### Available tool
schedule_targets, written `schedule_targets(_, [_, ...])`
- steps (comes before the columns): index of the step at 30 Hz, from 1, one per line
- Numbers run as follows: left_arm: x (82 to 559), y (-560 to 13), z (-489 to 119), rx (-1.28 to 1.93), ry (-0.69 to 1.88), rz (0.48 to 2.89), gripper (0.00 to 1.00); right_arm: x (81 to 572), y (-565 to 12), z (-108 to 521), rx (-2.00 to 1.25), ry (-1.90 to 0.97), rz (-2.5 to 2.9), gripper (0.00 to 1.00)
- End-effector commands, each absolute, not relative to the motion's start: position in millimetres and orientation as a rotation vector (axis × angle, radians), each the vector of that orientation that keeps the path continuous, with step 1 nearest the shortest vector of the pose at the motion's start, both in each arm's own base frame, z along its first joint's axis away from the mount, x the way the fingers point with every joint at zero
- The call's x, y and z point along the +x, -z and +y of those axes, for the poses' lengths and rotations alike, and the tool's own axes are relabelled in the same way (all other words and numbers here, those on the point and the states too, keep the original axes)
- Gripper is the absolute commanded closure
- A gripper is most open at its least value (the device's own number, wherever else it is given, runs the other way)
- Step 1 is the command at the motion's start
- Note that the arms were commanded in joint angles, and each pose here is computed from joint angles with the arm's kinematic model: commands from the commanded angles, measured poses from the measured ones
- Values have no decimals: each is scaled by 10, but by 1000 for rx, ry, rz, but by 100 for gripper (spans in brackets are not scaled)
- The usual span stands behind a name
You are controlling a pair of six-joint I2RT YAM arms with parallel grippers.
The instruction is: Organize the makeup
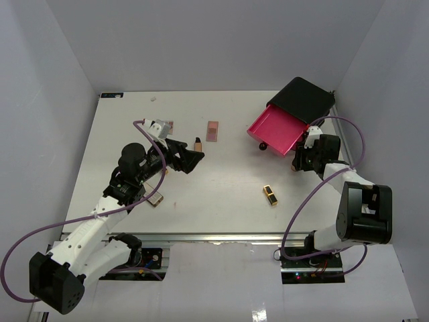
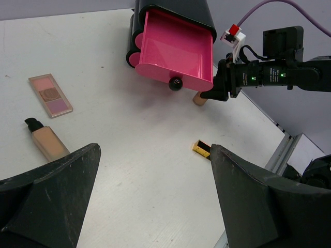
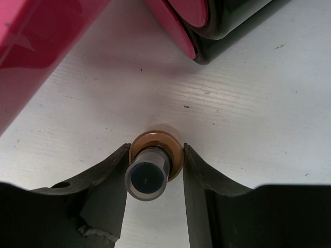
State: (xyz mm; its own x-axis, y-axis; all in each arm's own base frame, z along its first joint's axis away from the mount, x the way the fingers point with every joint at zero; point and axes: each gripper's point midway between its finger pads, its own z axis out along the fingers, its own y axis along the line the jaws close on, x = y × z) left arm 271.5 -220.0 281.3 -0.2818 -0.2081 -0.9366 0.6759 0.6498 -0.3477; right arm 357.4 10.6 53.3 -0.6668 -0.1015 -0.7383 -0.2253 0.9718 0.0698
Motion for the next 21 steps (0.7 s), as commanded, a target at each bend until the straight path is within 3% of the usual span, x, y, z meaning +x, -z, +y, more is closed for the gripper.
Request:
schedule_targets(1, [2702, -2865, -2183, 402, 890, 1626, 2, 3616, -560, 140, -260, -203, 2275, 78])
schedule_targets(7, [2696, -2847, -2193, 411, 891, 1631, 2, 3503, -962, 162, -379, -177, 2218, 92])
schedule_targets(14, [2677, -2858, -2224, 425, 914, 1628, 2, 3175, -1614, 186, -719, -30, 2148, 92])
schedule_targets(21, [2674, -2831, -2232, 428, 918, 1637, 2, 3268, -2282, 516, -954, 62, 2055, 92])
